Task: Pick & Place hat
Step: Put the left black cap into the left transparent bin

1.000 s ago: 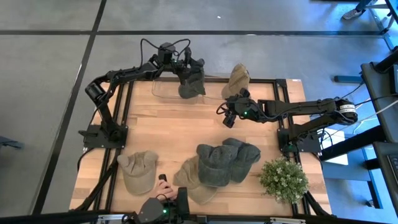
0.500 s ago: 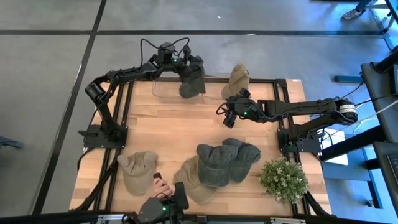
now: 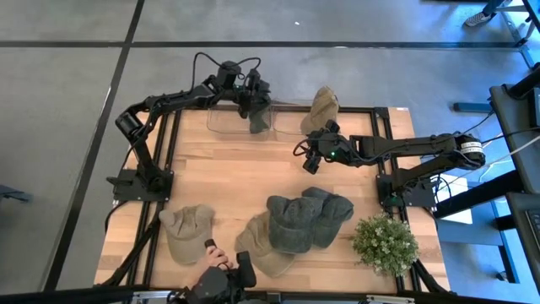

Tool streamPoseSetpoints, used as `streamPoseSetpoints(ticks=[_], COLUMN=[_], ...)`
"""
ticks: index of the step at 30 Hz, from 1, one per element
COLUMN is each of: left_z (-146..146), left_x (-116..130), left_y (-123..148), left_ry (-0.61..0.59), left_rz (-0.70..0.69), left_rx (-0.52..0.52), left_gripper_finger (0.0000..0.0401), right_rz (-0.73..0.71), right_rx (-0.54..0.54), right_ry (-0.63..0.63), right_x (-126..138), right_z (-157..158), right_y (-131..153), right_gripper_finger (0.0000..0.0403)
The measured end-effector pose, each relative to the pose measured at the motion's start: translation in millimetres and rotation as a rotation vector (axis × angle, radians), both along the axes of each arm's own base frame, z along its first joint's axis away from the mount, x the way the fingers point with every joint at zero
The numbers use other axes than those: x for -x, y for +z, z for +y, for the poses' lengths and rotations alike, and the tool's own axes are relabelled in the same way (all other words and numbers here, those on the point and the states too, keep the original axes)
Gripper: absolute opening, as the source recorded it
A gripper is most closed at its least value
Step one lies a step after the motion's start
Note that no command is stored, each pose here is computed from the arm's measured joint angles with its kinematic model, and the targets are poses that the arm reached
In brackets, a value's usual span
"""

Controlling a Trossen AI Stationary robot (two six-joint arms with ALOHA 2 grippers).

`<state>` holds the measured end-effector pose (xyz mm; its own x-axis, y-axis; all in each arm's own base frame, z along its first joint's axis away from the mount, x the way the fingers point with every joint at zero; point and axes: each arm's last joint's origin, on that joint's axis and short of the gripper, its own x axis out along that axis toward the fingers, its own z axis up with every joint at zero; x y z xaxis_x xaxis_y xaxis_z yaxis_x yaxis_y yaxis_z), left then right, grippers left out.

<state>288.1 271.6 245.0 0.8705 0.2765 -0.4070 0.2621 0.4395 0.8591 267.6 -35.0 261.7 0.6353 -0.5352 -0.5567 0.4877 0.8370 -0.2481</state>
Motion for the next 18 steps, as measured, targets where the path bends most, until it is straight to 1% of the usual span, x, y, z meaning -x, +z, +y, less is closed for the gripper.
streamPoseSetpoints(ticks=[4, 9, 13, 18], left_z=[-0.6, -0.9, -3.2, -10.2], left_x=[-1.5, -2.5, -3.0, 1.2], left_y=[0.8, 0.2, -2.4, -1.3], left_ry=[0.003, 0.084, 0.093, 0.120], left_rz=[0.007, 0.043, 0.067, 0.134], left_rx=[-0.038, -0.069, -0.046, -0.008], left_gripper_finger=[0.0183, 0.0183, 0.0183, 0.0183], right_rz=[-0.001, -0.004, -0.003, -0.003], right_rx=[-0.001, -0.016, -0.016, -0.016], right_ry=[-0.001, -0.013, -0.013, -0.013], right_x=[0.0, 0.5, 0.6, 0.6], right_z=[0.0, 0.0, 0.1, 0.0], right_y=[0.0, -0.6, -0.6, -0.7], right_gripper_finger=[0.0209, 0.0209, 0.0209, 0.0209])
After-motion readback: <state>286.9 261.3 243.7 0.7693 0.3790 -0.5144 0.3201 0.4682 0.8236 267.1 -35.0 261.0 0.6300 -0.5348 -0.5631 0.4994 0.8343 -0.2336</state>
